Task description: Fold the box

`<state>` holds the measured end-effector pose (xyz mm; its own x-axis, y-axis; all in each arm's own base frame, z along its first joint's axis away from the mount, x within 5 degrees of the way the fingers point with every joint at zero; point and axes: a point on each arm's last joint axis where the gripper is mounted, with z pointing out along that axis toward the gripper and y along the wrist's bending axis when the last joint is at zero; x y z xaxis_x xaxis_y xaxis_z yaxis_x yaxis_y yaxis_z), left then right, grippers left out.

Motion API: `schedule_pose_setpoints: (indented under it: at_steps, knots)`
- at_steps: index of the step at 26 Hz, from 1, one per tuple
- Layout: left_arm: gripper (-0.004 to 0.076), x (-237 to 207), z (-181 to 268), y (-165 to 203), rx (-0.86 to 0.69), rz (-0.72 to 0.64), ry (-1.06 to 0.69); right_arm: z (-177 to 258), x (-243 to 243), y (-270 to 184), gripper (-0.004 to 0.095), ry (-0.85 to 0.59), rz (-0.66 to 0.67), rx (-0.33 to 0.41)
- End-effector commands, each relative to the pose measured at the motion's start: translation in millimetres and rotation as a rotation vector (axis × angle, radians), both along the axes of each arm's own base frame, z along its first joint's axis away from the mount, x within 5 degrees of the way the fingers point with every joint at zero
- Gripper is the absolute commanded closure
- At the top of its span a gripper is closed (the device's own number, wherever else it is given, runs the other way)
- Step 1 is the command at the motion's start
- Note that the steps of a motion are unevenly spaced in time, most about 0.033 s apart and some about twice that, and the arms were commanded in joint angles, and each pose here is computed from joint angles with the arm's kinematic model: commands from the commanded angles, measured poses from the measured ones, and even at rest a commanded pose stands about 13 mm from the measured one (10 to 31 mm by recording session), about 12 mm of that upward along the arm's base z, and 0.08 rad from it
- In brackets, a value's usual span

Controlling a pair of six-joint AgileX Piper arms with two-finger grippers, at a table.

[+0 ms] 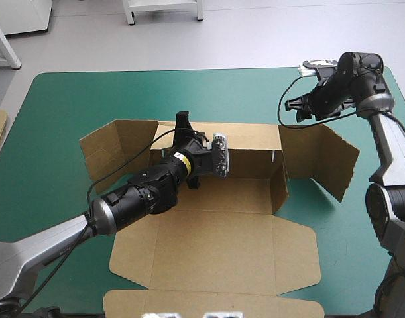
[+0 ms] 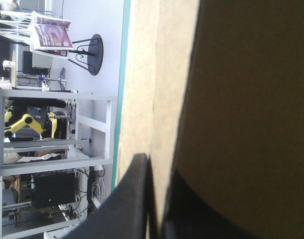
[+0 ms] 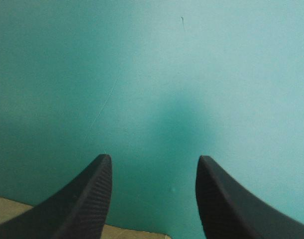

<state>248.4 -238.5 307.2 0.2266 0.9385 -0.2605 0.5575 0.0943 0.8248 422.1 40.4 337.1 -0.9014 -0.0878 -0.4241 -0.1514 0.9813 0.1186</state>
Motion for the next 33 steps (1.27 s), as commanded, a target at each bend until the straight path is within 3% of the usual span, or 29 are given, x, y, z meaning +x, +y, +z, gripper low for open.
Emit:
schedule_pose_setpoints:
  at_steps: [1, 6, 17, 24, 33]
  knots:
    - [0.0733, -3.3, -3.4, 8.0, -0.056, 0.109, 0.084, 37.1, -26.7, -2.1, 0.0427, -0.08, 0.022, 0.001]
    - [0.0733, -3.6, -3.3, 7.0, -0.085, 0.113, 0.094, 36.7, -62.2, -5.9, 0.0467, -0.062, 0.05, -0.034]
    - [0.0733, -3.9, -2.5, 4.9, -0.099, 0.093, 0.09, 22.7, -106.5, 1.0, 0.0467, -0.149, 0.059, 0.086]
    - [0.0733, -3.9, -2.5, 4.9, -0.098, 0.092, 0.09, 19.0, -139.0, 6.0, 0.0469, -0.295, 0.123, 0.15]
    - [0.0732, -3.8, -2.4, 4.9, -0.093, 0.089, 0.087, 5.6, -178.5, 11.6, 0.0477, -0.388, 0.279, 0.161]
